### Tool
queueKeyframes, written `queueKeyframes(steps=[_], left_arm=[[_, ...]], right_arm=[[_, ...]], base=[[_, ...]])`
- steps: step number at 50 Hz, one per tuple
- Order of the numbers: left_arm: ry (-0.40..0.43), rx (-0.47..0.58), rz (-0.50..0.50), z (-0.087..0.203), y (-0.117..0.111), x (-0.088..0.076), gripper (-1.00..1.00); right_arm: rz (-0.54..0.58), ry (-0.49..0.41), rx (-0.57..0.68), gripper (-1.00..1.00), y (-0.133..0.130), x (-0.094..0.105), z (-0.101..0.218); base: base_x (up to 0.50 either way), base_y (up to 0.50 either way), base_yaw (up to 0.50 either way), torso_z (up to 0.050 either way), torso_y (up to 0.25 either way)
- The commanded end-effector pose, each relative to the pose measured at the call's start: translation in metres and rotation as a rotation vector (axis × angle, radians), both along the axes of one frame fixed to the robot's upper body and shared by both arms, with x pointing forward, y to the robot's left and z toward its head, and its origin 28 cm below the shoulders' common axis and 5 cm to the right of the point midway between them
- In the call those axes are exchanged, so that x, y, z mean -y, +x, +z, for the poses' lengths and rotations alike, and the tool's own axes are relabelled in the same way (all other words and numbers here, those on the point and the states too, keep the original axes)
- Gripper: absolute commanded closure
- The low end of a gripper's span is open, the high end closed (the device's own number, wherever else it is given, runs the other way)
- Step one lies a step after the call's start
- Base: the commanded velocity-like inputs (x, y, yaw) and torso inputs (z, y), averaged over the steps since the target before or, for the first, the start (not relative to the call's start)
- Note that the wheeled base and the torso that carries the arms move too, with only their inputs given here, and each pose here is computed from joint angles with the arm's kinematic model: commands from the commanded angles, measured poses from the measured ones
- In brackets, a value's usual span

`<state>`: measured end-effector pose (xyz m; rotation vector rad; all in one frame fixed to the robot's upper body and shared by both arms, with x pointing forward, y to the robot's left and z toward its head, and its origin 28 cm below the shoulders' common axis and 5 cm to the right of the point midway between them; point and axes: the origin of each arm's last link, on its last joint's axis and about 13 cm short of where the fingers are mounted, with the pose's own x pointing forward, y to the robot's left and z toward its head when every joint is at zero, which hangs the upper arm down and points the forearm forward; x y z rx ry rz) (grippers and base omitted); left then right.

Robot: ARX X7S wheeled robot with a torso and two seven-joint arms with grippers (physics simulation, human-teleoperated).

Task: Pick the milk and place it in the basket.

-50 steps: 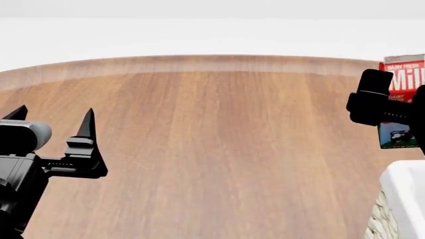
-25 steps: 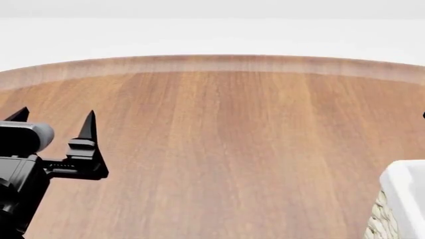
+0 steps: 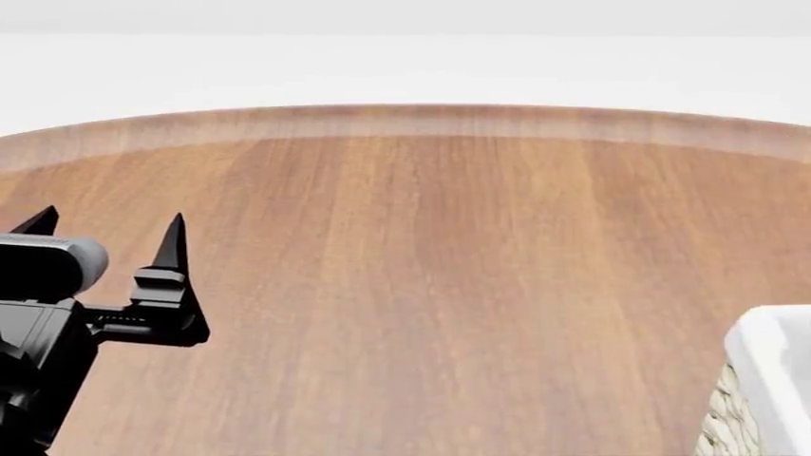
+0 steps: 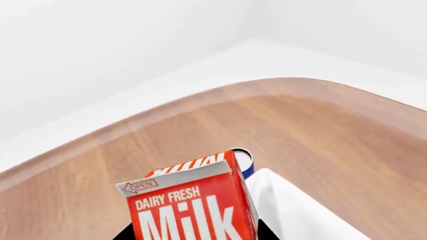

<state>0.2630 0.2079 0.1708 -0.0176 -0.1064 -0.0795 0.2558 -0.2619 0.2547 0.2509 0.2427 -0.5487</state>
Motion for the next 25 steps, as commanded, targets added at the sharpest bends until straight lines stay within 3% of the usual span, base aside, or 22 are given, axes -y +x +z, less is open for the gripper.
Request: queueKeyframes(steps=[1, 25], left_arm=[[0.003, 0.0, 0.001, -0.001, 0.0, 0.0, -1.0], [0.009, -0.003, -0.002, -0.002, 0.0, 0.0, -1.0]], right_arm=[[-0.02, 0.028, 0.04, 1.0, -0.002, 0.005, -0.002], [0.033, 0.095, 0.01, 1.0, 0.011, 0.002, -0.031]], base=[[0.0, 0.0, 0.0, 0.0, 0.0], [0.0, 0.0, 0.0, 0.0, 0.001]])
